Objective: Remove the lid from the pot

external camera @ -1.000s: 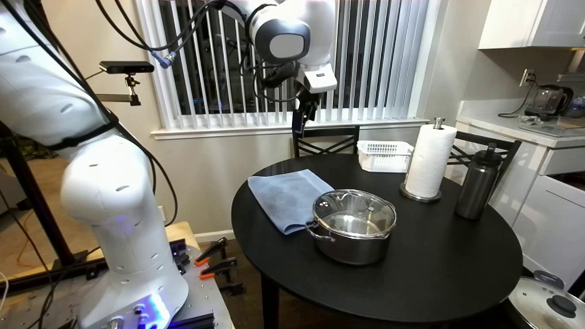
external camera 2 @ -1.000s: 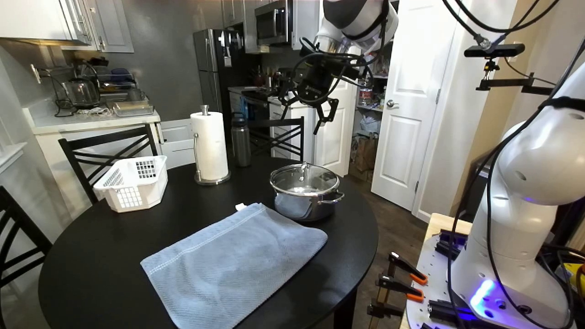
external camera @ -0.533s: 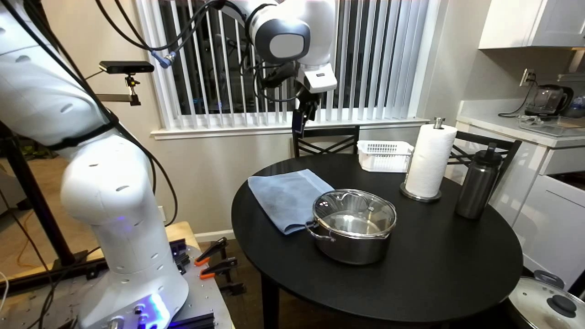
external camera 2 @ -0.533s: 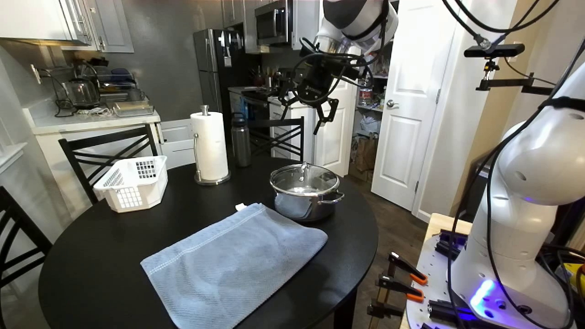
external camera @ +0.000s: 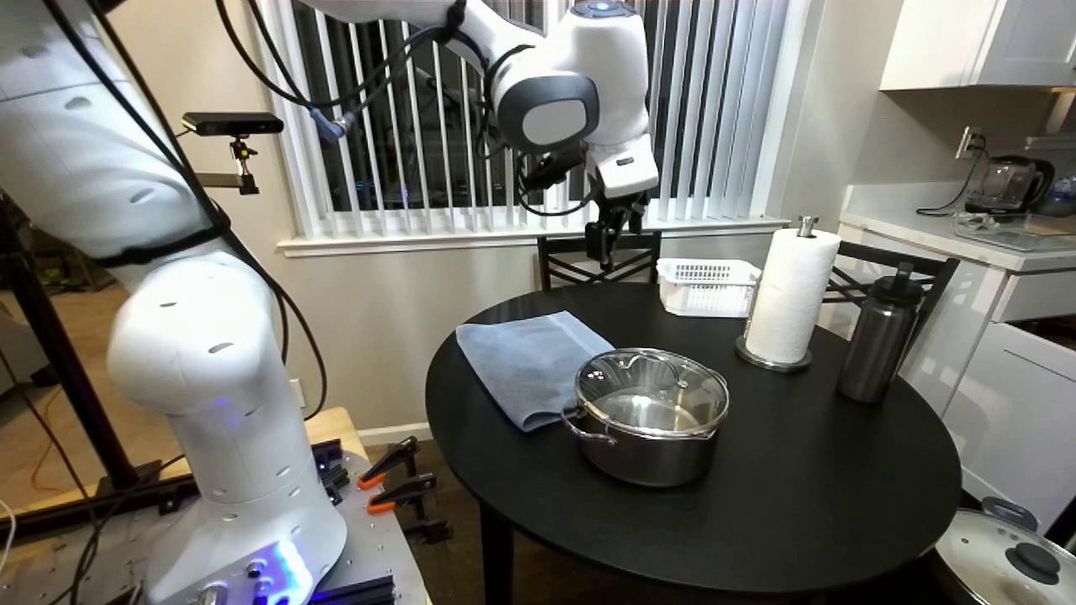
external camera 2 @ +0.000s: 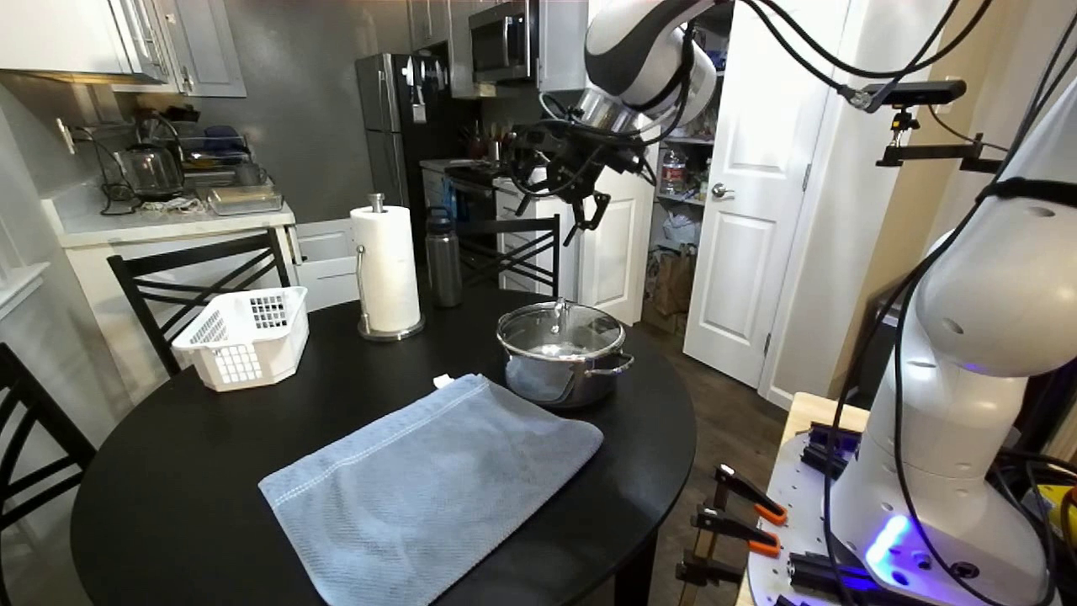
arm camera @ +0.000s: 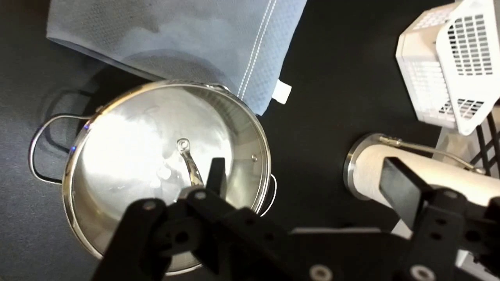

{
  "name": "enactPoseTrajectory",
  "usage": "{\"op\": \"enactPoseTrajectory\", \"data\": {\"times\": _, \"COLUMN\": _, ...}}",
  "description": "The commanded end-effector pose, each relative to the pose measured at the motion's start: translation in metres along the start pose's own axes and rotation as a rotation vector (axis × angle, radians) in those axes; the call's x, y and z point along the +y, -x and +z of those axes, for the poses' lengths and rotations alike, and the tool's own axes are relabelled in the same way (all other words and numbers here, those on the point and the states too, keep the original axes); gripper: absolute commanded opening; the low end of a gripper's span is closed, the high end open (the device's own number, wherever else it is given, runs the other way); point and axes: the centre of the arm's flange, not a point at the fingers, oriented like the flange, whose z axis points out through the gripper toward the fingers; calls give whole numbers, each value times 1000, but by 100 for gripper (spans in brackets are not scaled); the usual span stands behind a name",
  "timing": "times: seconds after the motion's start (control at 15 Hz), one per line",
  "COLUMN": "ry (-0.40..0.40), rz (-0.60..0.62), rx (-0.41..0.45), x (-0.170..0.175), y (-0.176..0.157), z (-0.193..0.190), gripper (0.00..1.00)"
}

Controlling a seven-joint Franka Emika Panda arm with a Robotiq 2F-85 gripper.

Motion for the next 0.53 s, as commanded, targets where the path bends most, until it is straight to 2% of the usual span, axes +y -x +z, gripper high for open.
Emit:
{"op": "enactPoseTrajectory", "data": {"times": 0.0, "ry": 37, "rz": 94, "rx": 51, "x": 2, "y": -16, "z": 35, "gripper": 100}}
{"op": "enactPoseTrajectory", "data": {"times": 0.47, "ry": 190, "rz": 243, "rx": 114, "x": 29, "y": -49, "z": 69, "gripper": 100}}
